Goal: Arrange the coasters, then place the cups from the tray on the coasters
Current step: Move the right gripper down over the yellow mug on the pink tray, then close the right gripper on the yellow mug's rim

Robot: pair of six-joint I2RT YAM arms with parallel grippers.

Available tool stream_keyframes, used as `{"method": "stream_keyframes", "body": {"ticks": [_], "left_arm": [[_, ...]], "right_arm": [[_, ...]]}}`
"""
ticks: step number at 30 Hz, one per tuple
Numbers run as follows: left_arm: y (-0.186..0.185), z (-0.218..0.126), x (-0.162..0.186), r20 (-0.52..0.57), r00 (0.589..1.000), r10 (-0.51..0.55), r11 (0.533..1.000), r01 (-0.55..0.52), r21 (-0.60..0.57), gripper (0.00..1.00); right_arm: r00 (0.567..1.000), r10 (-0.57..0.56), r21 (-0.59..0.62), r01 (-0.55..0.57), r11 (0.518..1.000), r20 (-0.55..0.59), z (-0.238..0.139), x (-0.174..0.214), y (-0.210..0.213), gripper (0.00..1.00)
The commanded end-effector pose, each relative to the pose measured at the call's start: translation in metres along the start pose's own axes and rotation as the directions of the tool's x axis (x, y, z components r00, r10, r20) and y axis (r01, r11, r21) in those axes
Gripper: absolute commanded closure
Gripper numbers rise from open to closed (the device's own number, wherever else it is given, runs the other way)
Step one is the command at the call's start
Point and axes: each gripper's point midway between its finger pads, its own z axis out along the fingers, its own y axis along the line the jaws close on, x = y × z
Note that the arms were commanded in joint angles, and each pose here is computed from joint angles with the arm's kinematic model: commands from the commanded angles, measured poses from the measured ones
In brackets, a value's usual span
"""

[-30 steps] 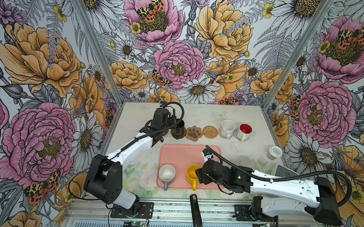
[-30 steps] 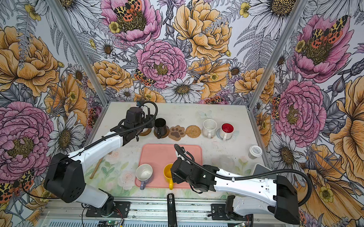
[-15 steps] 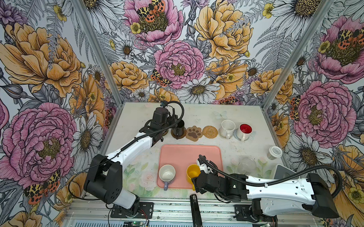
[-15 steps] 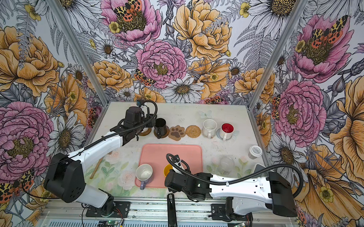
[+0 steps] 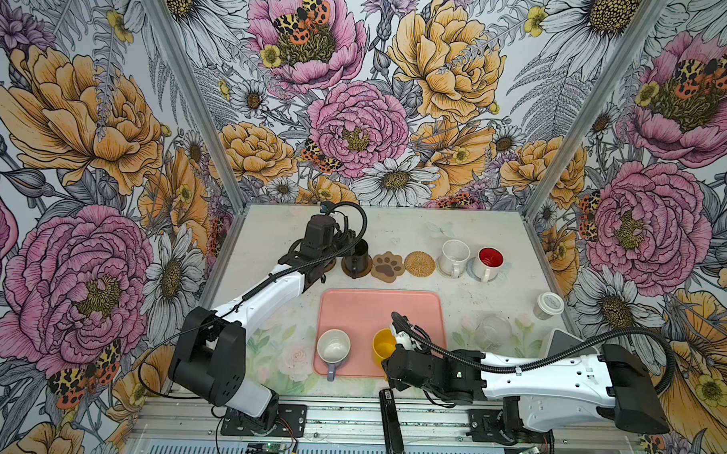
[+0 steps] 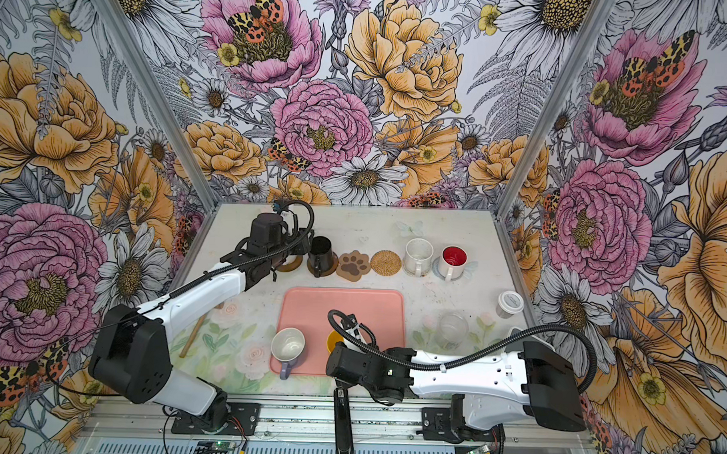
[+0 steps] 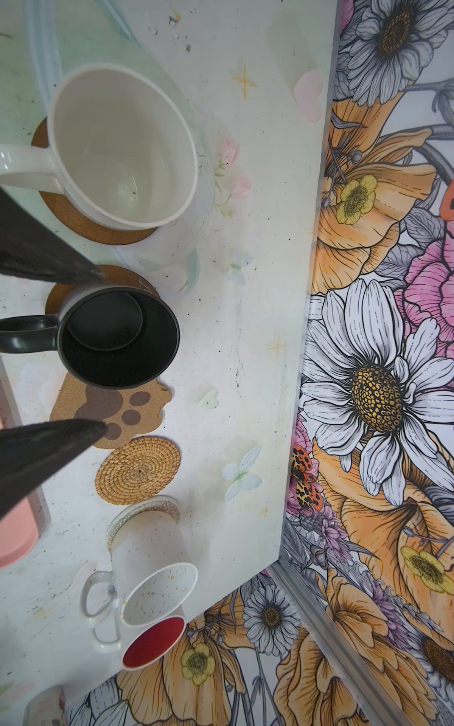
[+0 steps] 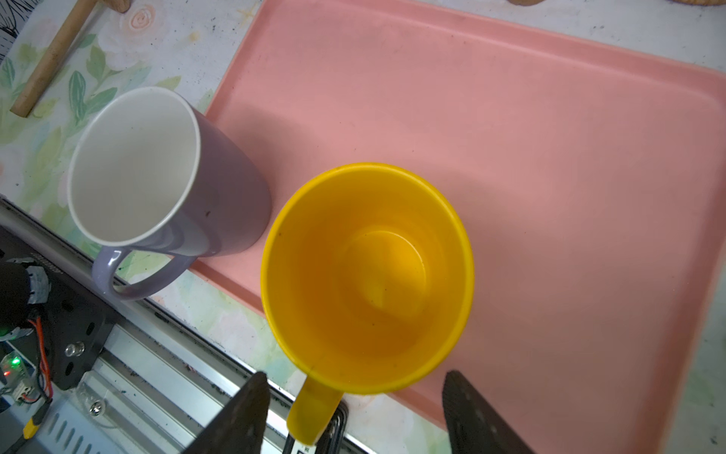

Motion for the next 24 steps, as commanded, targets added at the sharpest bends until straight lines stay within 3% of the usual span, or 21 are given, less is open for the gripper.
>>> {"method": "stream_keyframes", "body": {"ticks": [1,24], "left_arm": [[0.002,0.005,-0.002,0.009,1.000,-0.021,1.000,0.021,0.013,0.44],[0.009,0.009,0.001,-0.003,0.999,-0.036,0.999,0.036,0.010,0.44]], "right_arm": [[1.000,0.017,-0.020,-0.017,1.000,-0.005,0.005,0.001,0.003,0.31],[0.982,0.079,-0.034,-0.086,0.996,-0.174,0.037,0.020,0.008,0.47]]}}
